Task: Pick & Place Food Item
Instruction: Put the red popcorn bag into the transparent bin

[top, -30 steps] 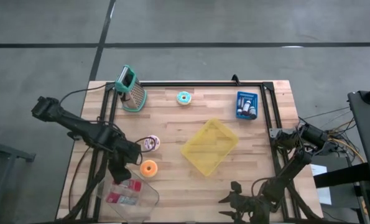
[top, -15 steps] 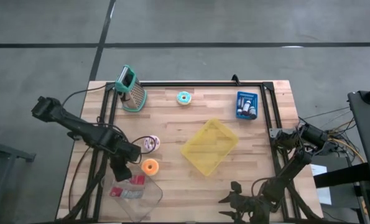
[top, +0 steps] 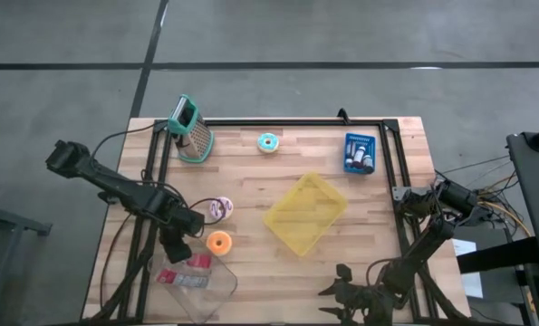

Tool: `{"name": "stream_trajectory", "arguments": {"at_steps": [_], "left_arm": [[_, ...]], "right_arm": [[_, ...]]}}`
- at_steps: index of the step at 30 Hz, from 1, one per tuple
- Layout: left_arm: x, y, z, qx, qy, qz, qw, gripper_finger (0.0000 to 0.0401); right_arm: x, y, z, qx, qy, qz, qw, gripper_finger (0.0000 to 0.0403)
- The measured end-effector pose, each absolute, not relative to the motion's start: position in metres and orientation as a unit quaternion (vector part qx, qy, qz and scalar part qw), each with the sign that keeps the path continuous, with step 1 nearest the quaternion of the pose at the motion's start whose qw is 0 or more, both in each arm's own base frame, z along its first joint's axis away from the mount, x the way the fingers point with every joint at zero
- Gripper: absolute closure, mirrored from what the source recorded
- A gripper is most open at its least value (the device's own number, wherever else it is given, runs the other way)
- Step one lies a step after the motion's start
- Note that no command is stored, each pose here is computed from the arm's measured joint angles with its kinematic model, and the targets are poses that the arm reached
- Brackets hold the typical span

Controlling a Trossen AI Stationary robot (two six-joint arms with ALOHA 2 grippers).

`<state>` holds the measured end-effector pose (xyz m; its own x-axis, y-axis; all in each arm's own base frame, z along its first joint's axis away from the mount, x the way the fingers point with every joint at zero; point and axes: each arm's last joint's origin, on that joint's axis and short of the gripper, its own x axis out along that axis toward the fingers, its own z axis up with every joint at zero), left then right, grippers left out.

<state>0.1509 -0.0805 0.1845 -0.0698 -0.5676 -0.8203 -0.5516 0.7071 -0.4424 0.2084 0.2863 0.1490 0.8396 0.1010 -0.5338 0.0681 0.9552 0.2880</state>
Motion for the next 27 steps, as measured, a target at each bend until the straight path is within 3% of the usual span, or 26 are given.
{"name": "stream_trajectory", "arguments": {"at_steps": [16,27], "left_arm": [[0.1526,-0.0788,0.1836,-0.375,0.715,0.030,0.590,0.0358],[0.1601,-0.0811,0.1850,-0.376,0.686,0.000,0.623,0.0362]], "right_arm": [[0.2084,0.2863,0.1490,0.149,0.283,0.009,0.947,0.0216],[0.2085,0.2863,0.1490,0.149,0.283,0.009,0.947,0.0216]]}}
